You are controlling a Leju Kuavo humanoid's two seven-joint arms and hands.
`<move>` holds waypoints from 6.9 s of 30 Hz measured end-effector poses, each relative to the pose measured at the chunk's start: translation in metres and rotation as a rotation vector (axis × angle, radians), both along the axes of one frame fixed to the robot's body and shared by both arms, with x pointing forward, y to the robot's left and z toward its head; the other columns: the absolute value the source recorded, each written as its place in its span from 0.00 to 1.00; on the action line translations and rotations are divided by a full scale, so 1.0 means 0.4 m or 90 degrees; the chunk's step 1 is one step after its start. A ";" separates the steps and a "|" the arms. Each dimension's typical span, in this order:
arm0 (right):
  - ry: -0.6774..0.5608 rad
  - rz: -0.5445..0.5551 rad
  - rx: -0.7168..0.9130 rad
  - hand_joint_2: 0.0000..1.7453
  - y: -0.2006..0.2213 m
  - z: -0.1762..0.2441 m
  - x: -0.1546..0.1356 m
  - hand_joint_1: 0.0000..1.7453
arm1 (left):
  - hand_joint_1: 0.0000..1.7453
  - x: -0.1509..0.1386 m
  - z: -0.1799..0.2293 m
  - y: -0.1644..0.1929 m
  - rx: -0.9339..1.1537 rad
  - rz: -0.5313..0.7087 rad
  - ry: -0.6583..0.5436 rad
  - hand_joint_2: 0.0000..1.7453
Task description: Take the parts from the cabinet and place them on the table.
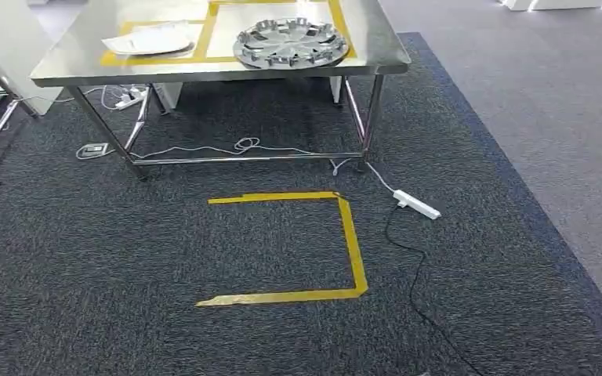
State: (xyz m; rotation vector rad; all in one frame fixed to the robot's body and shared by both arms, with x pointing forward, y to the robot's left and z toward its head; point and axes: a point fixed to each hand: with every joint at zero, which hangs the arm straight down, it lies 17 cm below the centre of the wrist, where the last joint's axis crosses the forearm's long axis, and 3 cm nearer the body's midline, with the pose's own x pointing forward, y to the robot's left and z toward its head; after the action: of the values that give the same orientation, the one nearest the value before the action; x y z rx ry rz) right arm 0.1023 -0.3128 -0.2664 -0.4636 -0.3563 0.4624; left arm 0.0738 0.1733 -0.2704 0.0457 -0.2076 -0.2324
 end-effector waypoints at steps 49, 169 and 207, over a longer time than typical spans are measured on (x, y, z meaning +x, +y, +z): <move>0.009 -0.020 0.012 0.00 0.012 -0.004 -0.005 0.00 | 0.00 0.007 0.001 -0.004 0.005 0.006 -0.001 0.00; 0.057 0.054 -0.005 0.00 0.012 -0.014 -0.039 0.00 | 0.00 -0.039 0.186 0.027 -0.018 -0.039 -0.050 0.00; 0.058 0.067 -0.008 0.00 0.021 -0.014 -0.039 0.00 | 0.00 0.009 0.172 0.084 0.012 -0.049 -0.087 0.00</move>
State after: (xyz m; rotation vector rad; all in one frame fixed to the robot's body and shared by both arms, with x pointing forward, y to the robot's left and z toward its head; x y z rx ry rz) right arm 0.0869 -0.3045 -0.2719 -0.4356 -0.2905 0.5860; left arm 0.0774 0.2071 -0.2016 0.0731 -0.3431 -0.3086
